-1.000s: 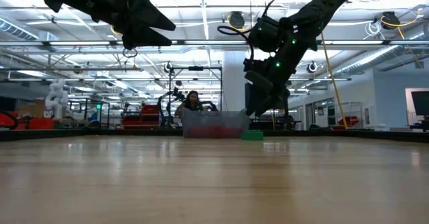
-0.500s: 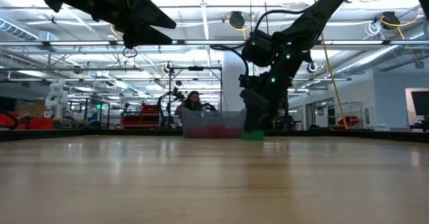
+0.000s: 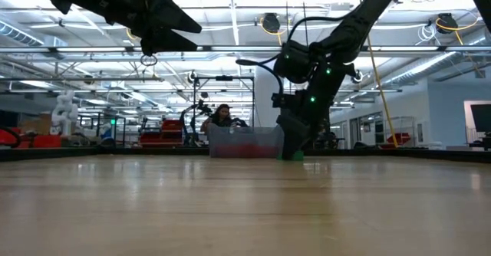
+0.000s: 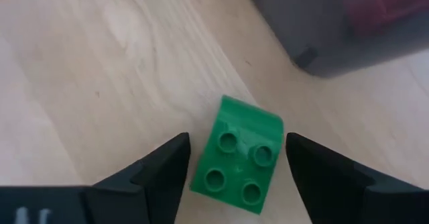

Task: Sort & place blocks by color
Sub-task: Put the green game piece into the yellow bin

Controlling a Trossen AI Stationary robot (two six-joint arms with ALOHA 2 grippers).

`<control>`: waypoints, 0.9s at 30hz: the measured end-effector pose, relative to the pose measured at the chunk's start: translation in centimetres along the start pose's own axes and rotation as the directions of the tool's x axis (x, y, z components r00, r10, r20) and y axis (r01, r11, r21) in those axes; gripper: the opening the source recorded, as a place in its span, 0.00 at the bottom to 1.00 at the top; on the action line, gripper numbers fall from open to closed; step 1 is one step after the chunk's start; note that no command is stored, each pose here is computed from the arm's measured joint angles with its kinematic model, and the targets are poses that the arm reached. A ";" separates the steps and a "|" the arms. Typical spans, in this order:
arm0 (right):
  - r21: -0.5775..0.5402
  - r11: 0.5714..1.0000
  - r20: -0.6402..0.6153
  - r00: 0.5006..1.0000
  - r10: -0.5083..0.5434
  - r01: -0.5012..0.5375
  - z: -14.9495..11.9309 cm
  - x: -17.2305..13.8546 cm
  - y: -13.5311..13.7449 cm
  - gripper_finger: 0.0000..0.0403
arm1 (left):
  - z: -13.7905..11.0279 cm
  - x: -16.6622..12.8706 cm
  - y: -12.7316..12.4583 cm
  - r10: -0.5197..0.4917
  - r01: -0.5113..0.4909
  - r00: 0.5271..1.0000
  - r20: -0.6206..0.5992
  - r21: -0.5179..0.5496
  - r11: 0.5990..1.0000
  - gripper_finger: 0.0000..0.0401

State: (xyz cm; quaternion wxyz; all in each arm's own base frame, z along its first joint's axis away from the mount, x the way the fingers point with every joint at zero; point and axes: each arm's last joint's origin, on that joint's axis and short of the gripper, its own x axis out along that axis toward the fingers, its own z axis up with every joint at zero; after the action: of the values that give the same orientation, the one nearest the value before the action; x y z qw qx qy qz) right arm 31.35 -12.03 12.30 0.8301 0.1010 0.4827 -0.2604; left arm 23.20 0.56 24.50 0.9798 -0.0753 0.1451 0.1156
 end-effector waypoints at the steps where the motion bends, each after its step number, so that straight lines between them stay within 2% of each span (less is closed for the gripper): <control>1: -0.017 1.000 0.000 1.000 -0.001 0.001 0.0 0.0 0.1 0.58 | 0.0 0.0 0.0 0.000 0.000 1.000 0.000 0.000 1.000 0.71; 4: -0.044 0.999 0.001 1.000 -0.011 0.011 -0.1 0.0 0.4 0.49 | 0.0 0.0 0.0 0.000 0.000 1.000 0.000 0.000 1.000 0.71; 8: -0.089 0.996 0.004 1.000 -0.016 0.017 -0.1 -0.1 0.7 0.30 | 0.0 0.0 0.0 0.000 0.000 1.000 0.000 -0.005 1.000 0.71; 12: -0.132 0.991 -0.006 1.000 -0.010 0.009 -0.3 -0.2 1.1 0.30 | 0.0 0.0 0.0 0.001 -0.001 1.000 -0.003 -0.006 1.000 0.71; 19: -0.171 0.980 -0.083 0.993 0.084 -0.097 -1.0 -1.4 2.3 0.30 | -0.3 0.0 0.1 0.006 -0.006 1.000 -0.030 0.001 1.000 0.71; 23: -0.210 0.970 -0.140 0.986 0.094 -0.122 -1.7 -3.7 2.9 0.30 | -0.3 0.0 0.1 0.006 -0.006 1.000 -0.030 -0.002 1.000 0.71; 27: -0.237 0.959 -0.139 0.982 0.127 -0.158 -2.0 -7.7 3.8 0.30 | -0.3 0.0 0.0 0.005 -0.005 1.000 -0.030 -0.004 1.000 0.71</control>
State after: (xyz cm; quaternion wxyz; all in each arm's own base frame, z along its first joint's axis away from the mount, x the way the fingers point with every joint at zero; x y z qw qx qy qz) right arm 28.82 -5.37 17.52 0.8216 0.0473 0.5529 -0.1309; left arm 23.11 0.54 24.21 0.9770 -0.0788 0.1597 0.1173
